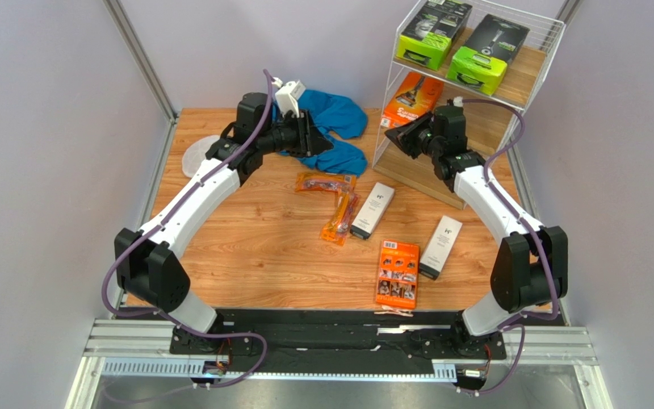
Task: Place and organize the shaving razors onto the shelf
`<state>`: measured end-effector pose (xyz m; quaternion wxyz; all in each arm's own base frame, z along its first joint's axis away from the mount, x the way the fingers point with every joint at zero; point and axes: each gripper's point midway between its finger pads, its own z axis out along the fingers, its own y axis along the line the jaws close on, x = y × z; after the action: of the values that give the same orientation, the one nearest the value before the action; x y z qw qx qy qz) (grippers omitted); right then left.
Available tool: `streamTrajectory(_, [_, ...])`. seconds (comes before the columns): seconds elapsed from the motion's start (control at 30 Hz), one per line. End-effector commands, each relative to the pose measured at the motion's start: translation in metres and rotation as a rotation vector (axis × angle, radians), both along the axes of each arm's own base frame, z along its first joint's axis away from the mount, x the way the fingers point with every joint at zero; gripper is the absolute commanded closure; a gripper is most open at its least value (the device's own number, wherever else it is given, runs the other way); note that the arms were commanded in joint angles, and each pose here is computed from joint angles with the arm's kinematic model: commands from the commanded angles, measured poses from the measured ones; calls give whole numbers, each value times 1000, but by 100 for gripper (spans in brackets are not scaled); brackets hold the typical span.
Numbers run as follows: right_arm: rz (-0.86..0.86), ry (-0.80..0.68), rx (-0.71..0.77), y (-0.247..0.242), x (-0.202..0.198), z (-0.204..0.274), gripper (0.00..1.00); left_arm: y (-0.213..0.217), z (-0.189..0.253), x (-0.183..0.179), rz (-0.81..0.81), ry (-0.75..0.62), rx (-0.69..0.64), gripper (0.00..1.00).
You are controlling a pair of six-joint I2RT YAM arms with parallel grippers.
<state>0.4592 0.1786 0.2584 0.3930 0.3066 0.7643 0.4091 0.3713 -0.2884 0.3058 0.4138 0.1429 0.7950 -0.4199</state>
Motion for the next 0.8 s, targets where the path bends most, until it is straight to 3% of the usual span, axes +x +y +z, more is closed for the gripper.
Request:
streamTrajectory(0.0, [92, -75, 27, 16, -7, 26, 100, 8, 20, -11, -10, -71, -9, 65])
streamTrajectory(0.17, [165, -94, 40, 32, -28, 29, 99, 14, 14, -20, -7, -71, 8, 61])
streamTrajectory(0.3, [206, -98, 50, 45, -53, 30, 98, 19, 3, -29, -9, -67, 26, 49])
streamTrajectory(0.47, [252, -89, 40, 54, -91, 27, 98, 26, -6, -45, -12, -44, 29, 43])
streamTrajectory(0.63, [288, -45, -45, 58, -136, 3, 95, 32, -33, -72, -17, 17, 0, 31])
streamTrajectory(0.77, [303, -10, -127, 44, -170, -14, 86, 33, -48, -93, -41, 28, -13, 23])
